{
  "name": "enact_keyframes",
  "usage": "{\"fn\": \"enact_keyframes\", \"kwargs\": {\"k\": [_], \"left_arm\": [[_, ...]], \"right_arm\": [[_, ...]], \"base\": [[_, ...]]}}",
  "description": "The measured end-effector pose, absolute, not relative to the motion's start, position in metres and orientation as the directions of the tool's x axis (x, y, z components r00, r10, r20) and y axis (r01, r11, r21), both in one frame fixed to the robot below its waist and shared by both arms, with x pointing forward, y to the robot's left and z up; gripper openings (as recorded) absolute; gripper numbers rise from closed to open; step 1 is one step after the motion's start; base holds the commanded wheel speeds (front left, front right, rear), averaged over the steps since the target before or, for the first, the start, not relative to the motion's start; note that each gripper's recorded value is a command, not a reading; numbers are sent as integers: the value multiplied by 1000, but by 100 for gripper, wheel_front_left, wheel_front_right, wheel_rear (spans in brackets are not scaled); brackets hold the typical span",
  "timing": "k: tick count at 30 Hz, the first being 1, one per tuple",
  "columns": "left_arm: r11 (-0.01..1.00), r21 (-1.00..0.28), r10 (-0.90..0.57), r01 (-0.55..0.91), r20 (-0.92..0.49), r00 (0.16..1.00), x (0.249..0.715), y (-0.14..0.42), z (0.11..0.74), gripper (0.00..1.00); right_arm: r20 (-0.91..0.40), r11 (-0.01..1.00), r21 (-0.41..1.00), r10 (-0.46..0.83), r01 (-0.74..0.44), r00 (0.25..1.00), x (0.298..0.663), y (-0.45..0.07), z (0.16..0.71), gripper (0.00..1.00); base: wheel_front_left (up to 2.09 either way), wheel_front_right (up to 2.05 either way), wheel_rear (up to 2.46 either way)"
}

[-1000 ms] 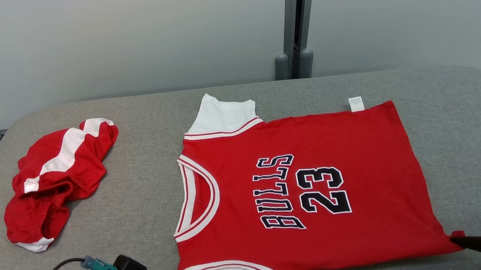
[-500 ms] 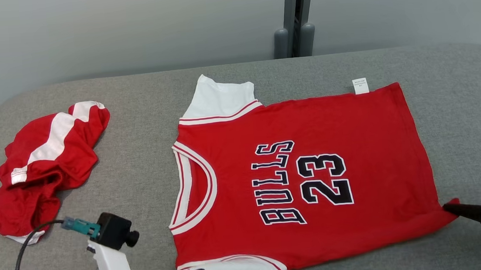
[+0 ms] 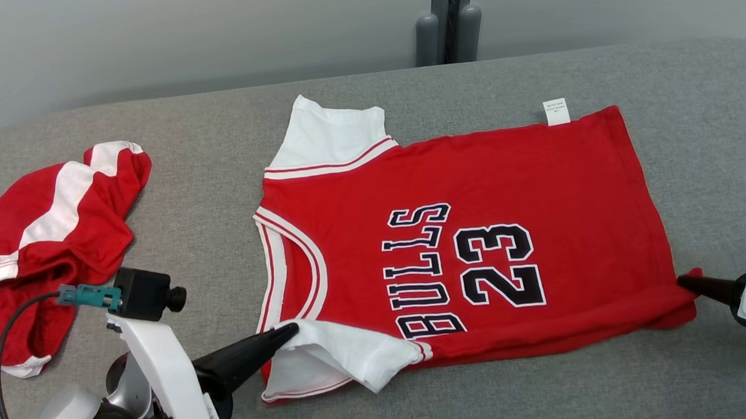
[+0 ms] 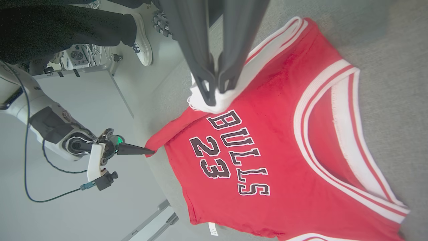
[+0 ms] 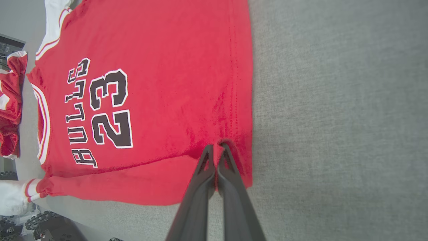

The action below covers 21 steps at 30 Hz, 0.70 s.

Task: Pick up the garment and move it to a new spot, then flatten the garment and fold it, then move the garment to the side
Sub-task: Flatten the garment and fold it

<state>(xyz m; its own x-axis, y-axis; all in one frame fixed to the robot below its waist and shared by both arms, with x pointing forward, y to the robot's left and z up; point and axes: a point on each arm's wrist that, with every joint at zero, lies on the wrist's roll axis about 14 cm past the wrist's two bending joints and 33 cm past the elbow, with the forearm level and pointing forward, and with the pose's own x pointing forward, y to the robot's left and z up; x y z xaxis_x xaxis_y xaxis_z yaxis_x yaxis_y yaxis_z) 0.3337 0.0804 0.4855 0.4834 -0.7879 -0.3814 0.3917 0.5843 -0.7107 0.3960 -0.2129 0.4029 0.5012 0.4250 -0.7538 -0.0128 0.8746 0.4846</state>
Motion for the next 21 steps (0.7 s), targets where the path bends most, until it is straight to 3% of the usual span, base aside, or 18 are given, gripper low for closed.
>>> {"fn": "enact_keyframes", "kwargs": {"k": [3, 11, 21], "left_arm": [[597, -704, -772, 384, -374, 514, 346, 82, 483, 0], [624, -695, -732, 358, -360, 578, 370, 85, 472, 0], [659, -670, -697, 343, -373, 612, 386, 91, 462, 0]], "right_arm": [[-741, 880, 474, 410, -19, 532, 407, -213, 405, 0], [-742, 876, 482, 412, -7, 528, 417, -206, 394, 0], [-729, 875, 484, 404, -2, 552, 429, -201, 389, 0]], "base": [[0, 0, 0], [0, 0, 0], [0, 0, 0]]}}
